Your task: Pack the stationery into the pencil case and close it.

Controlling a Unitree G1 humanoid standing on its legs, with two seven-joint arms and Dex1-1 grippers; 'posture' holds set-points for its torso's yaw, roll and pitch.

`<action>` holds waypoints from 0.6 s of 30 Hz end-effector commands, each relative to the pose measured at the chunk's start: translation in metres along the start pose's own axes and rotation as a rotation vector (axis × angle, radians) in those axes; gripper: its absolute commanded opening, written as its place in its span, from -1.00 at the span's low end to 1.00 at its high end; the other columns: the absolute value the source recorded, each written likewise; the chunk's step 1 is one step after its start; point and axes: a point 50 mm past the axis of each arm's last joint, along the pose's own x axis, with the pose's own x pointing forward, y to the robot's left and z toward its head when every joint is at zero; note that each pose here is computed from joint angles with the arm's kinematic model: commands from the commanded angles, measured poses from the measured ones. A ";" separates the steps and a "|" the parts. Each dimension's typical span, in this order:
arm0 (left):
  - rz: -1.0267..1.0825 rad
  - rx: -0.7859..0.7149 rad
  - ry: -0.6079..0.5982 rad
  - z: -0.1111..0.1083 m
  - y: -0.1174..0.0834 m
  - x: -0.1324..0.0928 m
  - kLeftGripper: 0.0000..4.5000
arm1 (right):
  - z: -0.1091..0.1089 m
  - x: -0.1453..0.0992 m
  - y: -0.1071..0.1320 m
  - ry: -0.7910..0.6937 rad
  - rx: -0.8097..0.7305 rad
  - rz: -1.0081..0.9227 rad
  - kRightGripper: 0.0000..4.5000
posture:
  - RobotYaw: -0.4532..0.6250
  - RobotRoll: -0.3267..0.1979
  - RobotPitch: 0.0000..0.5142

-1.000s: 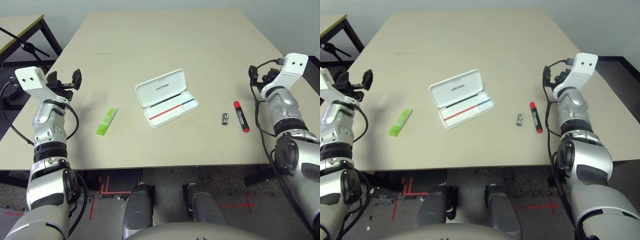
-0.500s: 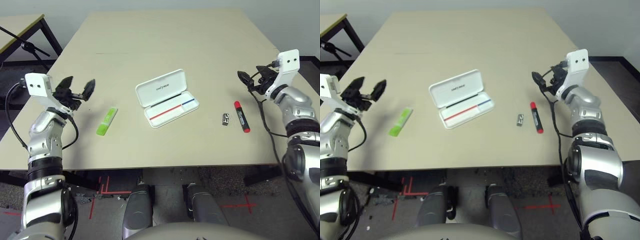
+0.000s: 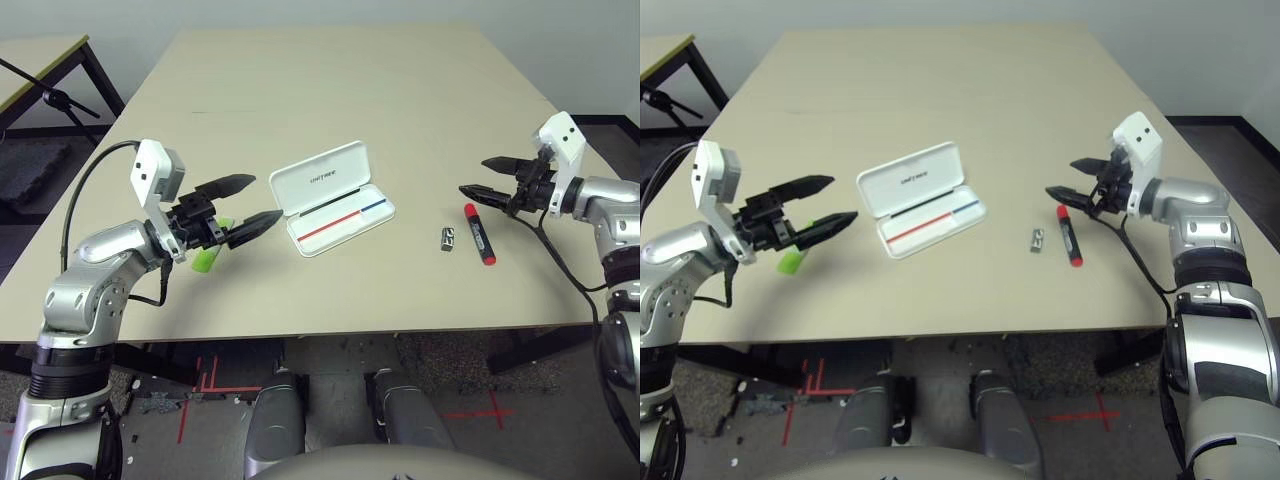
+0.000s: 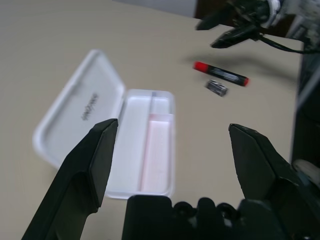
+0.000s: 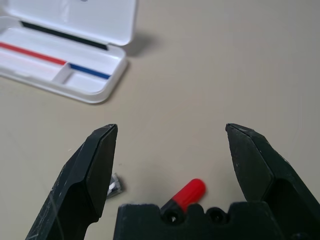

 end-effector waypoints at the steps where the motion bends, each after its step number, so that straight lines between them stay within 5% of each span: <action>1: -0.068 0.020 0.086 -0.006 -0.008 0.013 0.99 | 0.003 0.000 0.004 0.012 -0.006 0.043 1.00 | -0.17 0.25 -0.83; 18: -0.092 0.136 0.423 -0.046 -0.012 0.069 0.99 | 0.004 0.006 0.014 0.026 -0.011 0.107 1.00 | -0.20 0.25 -0.73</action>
